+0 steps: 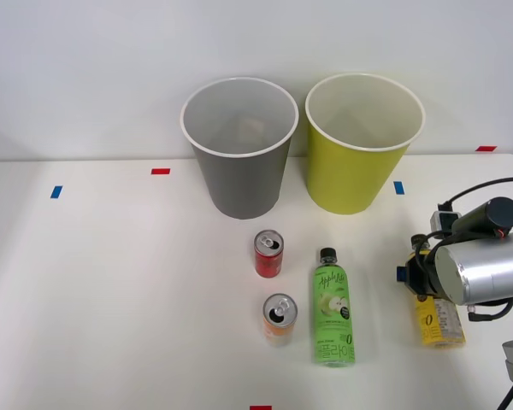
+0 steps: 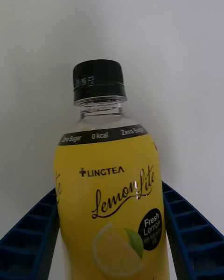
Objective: Put cans in the gray bin, plastic bottles in the light green bin
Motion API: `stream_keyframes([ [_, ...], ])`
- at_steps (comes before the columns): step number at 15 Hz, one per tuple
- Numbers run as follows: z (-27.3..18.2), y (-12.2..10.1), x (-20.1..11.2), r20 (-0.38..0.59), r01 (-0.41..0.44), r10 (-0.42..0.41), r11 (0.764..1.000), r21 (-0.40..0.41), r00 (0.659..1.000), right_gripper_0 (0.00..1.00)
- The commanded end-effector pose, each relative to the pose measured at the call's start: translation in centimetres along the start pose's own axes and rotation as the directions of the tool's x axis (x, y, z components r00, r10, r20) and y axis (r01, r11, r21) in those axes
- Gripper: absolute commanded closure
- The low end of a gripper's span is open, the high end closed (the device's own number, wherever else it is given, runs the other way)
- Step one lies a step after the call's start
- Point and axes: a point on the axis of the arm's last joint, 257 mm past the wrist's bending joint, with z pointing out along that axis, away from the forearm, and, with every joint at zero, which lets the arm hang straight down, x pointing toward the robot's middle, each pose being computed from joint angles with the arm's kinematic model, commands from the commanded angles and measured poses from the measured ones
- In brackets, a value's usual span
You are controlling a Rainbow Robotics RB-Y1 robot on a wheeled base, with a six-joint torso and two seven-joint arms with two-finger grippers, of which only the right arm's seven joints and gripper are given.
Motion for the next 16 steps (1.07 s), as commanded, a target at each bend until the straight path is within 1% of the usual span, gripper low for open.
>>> stream_keyframes([
  [1,0.0,0.3,0.1,-0.004,0.005,-0.005,1.000,-0.008,1.000,1.00],
  [6,-0.2,1.6,0.2,-0.002,0.019,-0.020,0.999,-0.037,1.000,1.00],
  [7,-0.6,1.8,-0.1,0.012,0.035,-0.034,0.998,-0.047,0.999,1.00],
  [8,-1.5,2.0,-0.6,0.040,0.084,-0.081,0.994,-0.071,0.996,1.00],
  [9,-2.6,2.3,-0.9,0.066,0.117,-0.110,0.988,-0.104,0.992,1.00],
  [11,-5.0,3.0,-1.7,0.139,0.163,-0.143,0.975,-0.149,0.980,1.00],
  [14,-9.5,4.4,-2.4,0.269,0.235,-0.171,0.945,-0.227,0.948,1.00],
  [15,-11.1,5.0,-2.5,0.310,0.251,-0.162,0.928,-0.275,0.937,1.00],
  [16,-12.5,5.1,-2.7,0.348,0.273,-0.161,0.913,-0.303,0.924,1.00],
])
